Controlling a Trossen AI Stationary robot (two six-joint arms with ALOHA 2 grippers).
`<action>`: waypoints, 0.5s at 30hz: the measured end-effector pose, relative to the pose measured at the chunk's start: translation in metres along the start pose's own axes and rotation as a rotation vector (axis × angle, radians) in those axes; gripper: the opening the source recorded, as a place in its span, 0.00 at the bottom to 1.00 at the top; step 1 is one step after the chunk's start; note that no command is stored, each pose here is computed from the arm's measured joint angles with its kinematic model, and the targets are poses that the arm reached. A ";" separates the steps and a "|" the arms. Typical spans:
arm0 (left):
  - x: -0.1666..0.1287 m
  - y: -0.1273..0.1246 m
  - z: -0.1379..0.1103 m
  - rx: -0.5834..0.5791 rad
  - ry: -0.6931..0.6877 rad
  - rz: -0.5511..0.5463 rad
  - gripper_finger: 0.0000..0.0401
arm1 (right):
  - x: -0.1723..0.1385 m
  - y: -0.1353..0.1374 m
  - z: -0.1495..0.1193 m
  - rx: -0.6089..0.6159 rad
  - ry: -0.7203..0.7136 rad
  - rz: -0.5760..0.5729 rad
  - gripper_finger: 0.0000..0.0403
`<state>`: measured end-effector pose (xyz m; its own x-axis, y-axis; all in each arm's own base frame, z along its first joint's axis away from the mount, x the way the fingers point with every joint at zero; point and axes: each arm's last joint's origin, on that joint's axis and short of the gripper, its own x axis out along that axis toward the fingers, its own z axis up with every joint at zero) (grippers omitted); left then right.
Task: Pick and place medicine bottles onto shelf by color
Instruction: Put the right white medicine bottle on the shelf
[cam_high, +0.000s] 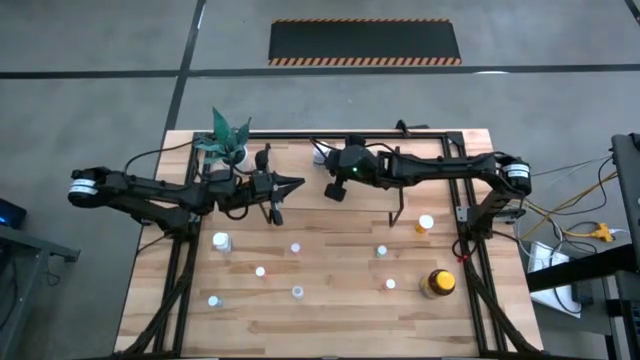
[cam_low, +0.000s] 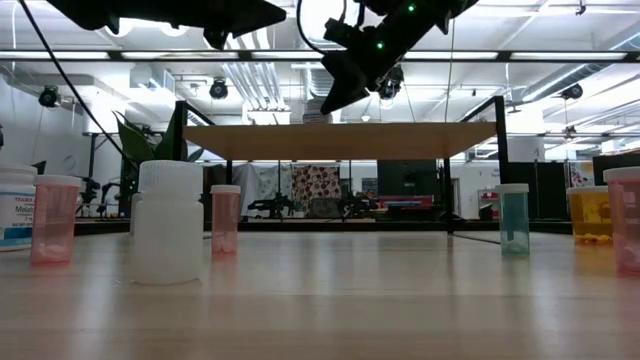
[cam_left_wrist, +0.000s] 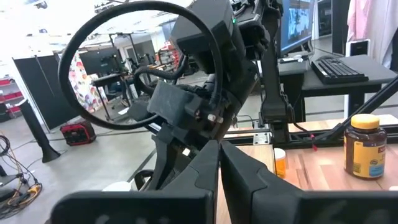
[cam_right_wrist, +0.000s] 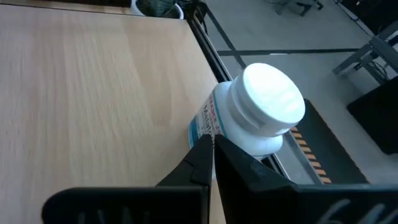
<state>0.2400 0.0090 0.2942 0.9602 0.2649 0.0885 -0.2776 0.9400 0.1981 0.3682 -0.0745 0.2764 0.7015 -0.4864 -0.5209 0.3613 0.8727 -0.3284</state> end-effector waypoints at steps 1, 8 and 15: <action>0.000 0.000 0.000 0.000 0.001 0.000 0.00 | 0.000 0.000 0.000 0.000 0.000 0.000 0.02; 0.000 0.000 -0.001 0.001 0.003 -0.001 0.00 | 0.001 -0.003 -0.001 -0.007 0.005 -0.006 0.02; -0.001 0.000 -0.002 0.001 0.006 -0.001 0.00 | 0.002 -0.007 -0.001 -0.002 0.008 -0.015 0.02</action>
<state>0.2397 0.0090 0.2920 0.9607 0.2650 0.0826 -0.2764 0.9402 0.1991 0.3663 -0.0813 0.2764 0.6911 -0.4996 -0.5223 0.3706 0.8653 -0.3374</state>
